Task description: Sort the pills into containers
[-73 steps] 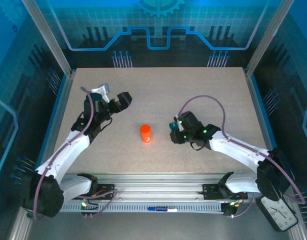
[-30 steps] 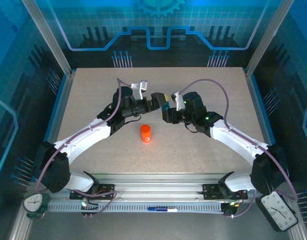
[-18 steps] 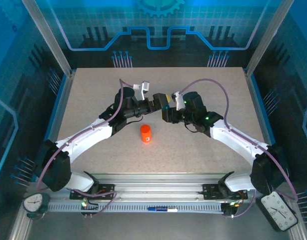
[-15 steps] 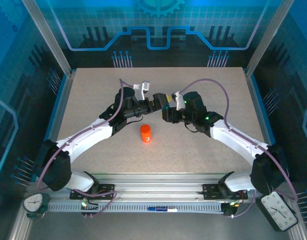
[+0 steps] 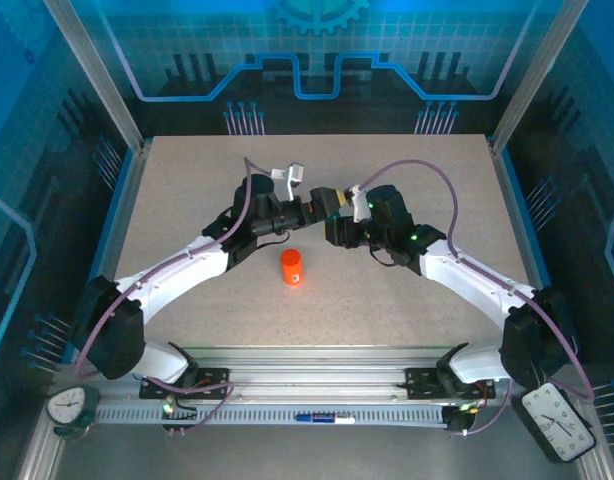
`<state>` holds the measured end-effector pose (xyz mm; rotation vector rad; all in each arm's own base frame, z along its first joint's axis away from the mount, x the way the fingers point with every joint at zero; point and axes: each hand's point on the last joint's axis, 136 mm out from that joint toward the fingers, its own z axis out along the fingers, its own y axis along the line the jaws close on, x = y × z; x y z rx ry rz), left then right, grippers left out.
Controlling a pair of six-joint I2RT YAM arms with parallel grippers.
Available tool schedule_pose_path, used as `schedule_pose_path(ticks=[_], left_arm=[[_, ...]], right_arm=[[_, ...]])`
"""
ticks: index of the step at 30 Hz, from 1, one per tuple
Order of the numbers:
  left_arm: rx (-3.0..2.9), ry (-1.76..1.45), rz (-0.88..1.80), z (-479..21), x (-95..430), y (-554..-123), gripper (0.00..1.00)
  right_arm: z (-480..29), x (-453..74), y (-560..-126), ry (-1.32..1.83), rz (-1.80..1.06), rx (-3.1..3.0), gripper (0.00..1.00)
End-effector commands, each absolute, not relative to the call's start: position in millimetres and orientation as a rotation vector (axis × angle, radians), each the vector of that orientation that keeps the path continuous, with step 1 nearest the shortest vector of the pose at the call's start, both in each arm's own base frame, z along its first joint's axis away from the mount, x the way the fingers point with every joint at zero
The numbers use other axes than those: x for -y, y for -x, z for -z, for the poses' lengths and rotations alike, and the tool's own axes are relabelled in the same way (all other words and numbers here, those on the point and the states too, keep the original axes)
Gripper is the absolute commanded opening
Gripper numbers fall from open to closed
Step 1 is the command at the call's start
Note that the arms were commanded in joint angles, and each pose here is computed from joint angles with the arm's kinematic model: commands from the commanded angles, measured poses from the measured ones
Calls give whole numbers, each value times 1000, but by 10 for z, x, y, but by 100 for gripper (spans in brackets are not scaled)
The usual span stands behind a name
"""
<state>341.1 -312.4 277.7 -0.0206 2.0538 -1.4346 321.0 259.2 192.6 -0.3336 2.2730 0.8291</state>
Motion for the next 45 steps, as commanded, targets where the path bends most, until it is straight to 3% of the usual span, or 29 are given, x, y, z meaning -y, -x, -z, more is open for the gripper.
schedule_pose_path(ticks=[1,15,23,37,45], left_arm=[[-2001,-26,1478,-2987,3225,-3392,99],[-1947,-83,1565,-3247,3443,-3268,99],[-1938,78,1286,-3190,2947,-3416,99],[-2049,295,988,-2569,1990,-3551,99],[-2200,365,919,-2067,1814,-3256,99]], right_arm=[[-1929,-2667,-3192,355,-880,-2258,38],[-1843,-2675,-3198,351,-867,-2276,37],[-1797,-2548,-3131,334,-847,-2285,37],[-1218,-2172,-2661,367,-718,-2444,38],[-1019,-2032,-2450,337,-687,-2494,39]])
